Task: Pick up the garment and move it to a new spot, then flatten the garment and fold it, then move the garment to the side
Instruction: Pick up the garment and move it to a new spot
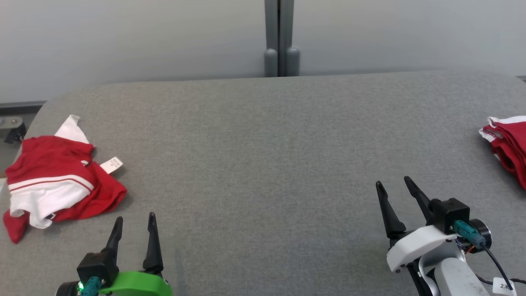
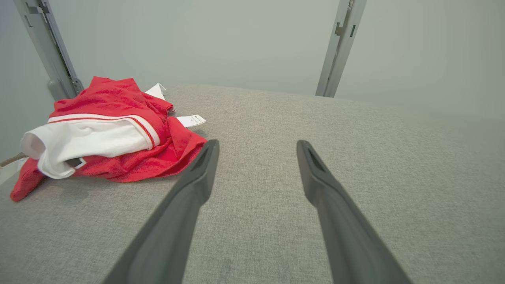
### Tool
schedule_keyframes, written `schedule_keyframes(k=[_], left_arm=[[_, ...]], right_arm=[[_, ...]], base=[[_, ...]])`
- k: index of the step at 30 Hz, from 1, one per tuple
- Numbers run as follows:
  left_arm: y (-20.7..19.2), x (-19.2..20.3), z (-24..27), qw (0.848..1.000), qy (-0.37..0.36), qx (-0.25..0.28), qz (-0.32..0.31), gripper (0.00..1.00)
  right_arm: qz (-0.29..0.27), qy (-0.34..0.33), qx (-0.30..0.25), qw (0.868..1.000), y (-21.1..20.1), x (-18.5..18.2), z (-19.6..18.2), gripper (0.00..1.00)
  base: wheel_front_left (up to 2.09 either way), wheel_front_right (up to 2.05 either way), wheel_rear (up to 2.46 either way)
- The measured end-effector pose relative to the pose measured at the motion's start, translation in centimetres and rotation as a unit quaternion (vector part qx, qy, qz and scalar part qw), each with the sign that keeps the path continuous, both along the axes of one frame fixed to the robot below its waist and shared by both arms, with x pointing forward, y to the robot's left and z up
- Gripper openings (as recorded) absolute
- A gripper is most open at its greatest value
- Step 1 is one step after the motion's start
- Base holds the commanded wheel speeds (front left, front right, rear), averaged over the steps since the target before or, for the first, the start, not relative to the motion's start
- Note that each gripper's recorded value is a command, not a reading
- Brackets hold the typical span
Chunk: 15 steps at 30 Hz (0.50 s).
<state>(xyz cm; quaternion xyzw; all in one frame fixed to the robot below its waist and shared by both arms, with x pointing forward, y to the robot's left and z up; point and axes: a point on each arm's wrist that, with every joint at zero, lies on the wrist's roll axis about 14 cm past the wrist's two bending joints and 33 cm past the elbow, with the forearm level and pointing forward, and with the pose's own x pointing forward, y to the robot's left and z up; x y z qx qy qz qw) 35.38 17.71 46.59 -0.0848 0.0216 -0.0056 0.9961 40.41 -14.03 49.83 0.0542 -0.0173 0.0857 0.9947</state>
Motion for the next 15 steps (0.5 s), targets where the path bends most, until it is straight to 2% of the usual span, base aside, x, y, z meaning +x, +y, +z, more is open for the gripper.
schedule_keyframes(k=[8,15], left_arm=[[4.3,-1.9,-0.1,0.997,0.003,-0.003,0.071,1.0],[9.6,-5.7,-0.7,0.986,0.015,0.0,0.163,1.0]], right_arm=[[0.065,0.012,0.014,0.998,4.9,1.4,-0.8,1.0],[0.139,0.02,0.02,0.99,10.5,2.1,-1.2,1.0]], base=[[0.0,0.0,0.0],[0.0,0.0,0.0]])
